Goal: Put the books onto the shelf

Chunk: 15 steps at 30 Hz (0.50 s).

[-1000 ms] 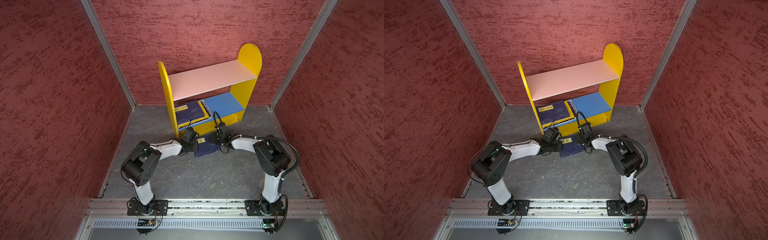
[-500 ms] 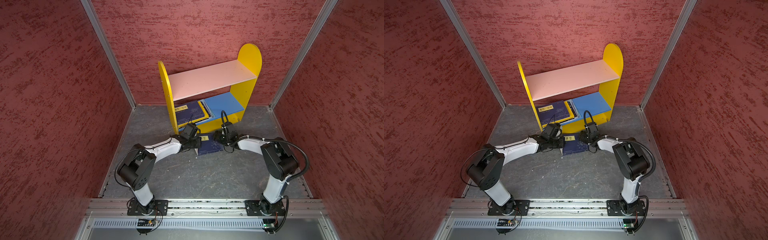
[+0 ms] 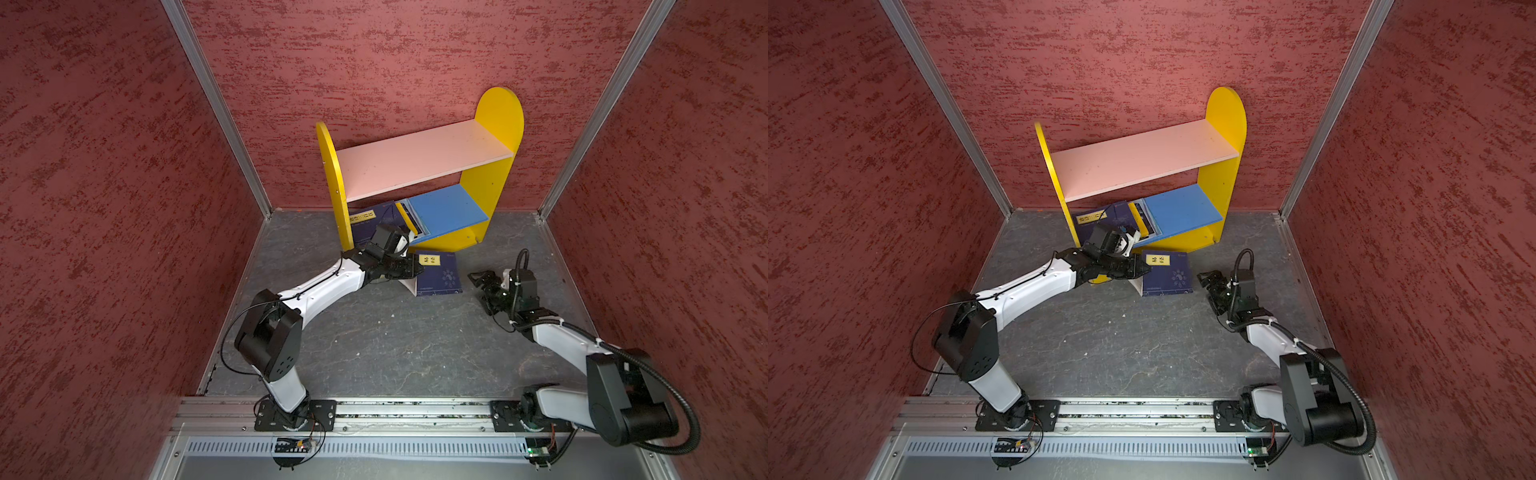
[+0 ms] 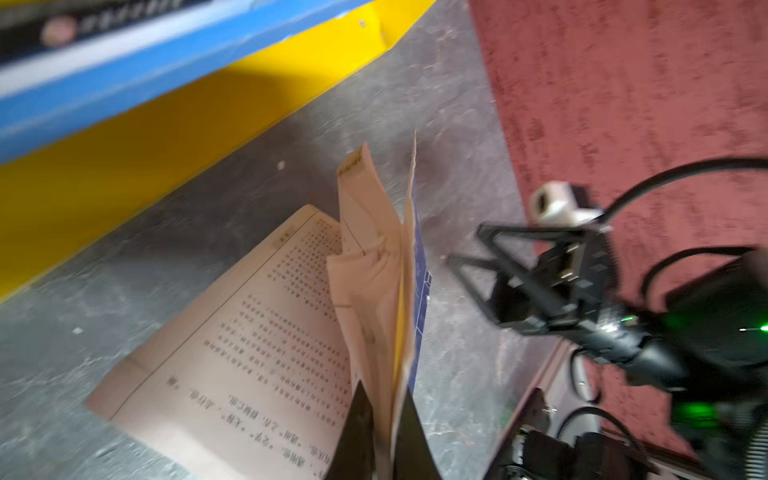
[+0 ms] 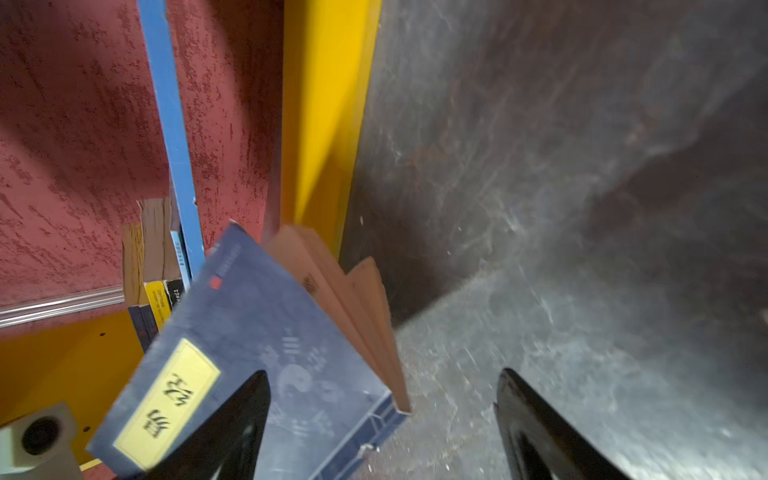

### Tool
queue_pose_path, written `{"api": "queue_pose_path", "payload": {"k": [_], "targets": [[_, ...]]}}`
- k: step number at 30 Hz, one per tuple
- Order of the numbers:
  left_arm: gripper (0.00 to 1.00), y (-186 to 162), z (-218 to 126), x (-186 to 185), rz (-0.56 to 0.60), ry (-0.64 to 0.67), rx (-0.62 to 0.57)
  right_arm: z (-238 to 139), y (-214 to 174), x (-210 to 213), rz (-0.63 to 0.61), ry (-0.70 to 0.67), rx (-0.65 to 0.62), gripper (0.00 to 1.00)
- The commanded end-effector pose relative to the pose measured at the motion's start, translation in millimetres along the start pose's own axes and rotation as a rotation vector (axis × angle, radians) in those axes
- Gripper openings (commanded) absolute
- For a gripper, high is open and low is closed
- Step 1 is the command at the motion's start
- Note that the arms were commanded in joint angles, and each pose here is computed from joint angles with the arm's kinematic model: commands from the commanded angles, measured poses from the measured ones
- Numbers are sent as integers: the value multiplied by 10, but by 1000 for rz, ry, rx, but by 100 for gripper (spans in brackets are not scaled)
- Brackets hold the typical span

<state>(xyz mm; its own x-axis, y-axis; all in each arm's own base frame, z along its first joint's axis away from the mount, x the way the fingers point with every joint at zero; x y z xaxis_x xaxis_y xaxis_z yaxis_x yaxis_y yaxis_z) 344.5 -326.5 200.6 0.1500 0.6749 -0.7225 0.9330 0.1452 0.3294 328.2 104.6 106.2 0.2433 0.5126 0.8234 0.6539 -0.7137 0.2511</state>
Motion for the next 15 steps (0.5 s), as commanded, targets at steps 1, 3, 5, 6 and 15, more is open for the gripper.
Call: {"api": "queue_pose_path", "payload": {"k": [1, 3, 5, 6, 15], "targets": [[0, 104, -74, -351, 25, -107, 11, -87, -43, 240, 108, 166, 13, 85], [0, 153, -71, -429, 23, -129, 17, -145, -26, 300, 153, 255, -23, 85], [0, 189, -65, -482, 14, -150, 19, -180, 8, 348, 170, 305, -52, 83], [0, 199, -63, -503, 9, -160, 18, -184, 25, 380, 170, 320, -59, 82], [0, 267, -77, -589, -23, -218, 8, -318, 196, 823, 157, 546, -103, 82]]}}
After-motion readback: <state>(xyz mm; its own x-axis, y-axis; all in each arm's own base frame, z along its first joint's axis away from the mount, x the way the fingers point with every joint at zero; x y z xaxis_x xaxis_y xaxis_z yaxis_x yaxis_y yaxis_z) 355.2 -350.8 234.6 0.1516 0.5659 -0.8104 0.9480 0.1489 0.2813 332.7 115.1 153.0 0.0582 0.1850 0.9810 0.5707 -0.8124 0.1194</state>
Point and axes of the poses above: each gripper's point midway between its finger pads, its own z axis out along the fingers, its own x axis along the line the jaws close on, y = z × x, the point moved 1 cm from there along -z, back along the fingers, and after that the axes turned 13 degrees about -z, right-handed, at the moved point
